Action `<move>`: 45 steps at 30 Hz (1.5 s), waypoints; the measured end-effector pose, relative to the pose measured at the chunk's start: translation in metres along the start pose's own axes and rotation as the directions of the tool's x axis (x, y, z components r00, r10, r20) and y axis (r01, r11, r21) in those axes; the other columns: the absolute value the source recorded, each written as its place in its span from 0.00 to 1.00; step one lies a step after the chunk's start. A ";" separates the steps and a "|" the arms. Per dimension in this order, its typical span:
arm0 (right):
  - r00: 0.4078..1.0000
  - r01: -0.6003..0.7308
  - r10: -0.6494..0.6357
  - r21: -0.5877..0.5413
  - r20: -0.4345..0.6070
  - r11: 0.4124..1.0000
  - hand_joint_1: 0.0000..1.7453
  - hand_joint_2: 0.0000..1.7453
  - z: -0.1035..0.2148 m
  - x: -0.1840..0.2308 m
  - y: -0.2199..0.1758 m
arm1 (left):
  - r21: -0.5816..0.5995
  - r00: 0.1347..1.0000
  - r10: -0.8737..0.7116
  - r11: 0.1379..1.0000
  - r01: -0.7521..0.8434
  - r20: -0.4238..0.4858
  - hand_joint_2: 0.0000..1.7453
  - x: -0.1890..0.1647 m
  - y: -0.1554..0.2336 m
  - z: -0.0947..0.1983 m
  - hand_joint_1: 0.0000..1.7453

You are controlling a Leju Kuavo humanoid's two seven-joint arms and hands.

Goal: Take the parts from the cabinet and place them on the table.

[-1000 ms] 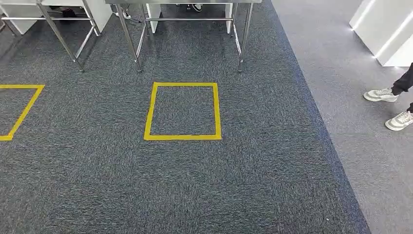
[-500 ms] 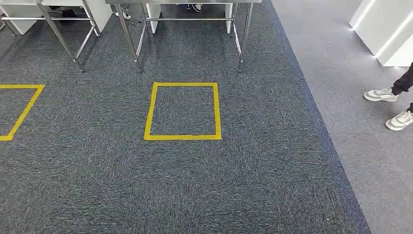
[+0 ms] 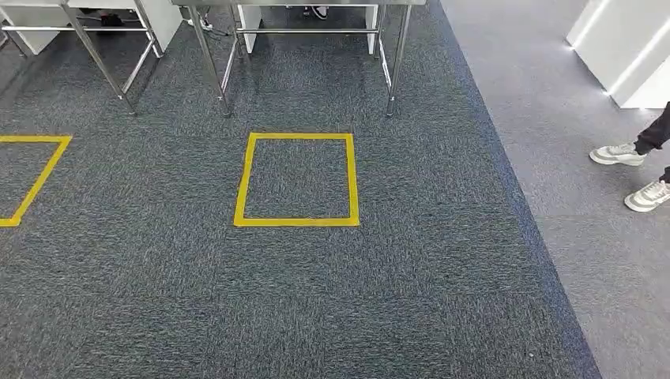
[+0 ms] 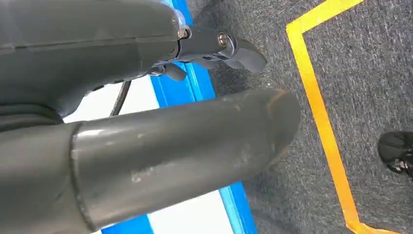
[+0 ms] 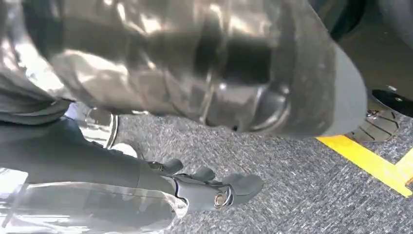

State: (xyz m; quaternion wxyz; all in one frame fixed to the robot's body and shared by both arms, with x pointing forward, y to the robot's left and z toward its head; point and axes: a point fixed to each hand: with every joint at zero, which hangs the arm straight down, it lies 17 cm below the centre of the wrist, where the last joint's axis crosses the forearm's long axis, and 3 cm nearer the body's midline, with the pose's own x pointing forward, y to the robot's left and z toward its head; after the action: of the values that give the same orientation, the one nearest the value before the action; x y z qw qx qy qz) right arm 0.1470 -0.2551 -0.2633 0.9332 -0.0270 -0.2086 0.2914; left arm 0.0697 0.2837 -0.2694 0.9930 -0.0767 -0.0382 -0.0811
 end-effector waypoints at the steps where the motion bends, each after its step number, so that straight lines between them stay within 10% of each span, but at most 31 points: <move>1: 1.000 -0.003 0.003 0.001 0.001 1.000 0.00 0.00 0.000 0.000 0.000 | 0.000 1.000 0.000 1.000 0.000 0.000 0.00 0.000 0.000 0.000 0.00; 45: 0.999 -0.021 0.021 0.002 -0.024 1.000 0.00 0.00 0.001 -0.011 -0.001 | -0.002 1.000 0.007 1.000 -0.007 0.001 0.00 0.001 -0.004 -0.001 0.00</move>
State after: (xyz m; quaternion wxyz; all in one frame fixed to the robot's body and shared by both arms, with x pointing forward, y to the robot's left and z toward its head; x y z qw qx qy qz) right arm 0.1392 -0.2622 -0.2659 0.9326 -0.0319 -0.1969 0.3009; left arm 0.0703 0.2799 -0.2695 0.9932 -0.0779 -0.0383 -0.0774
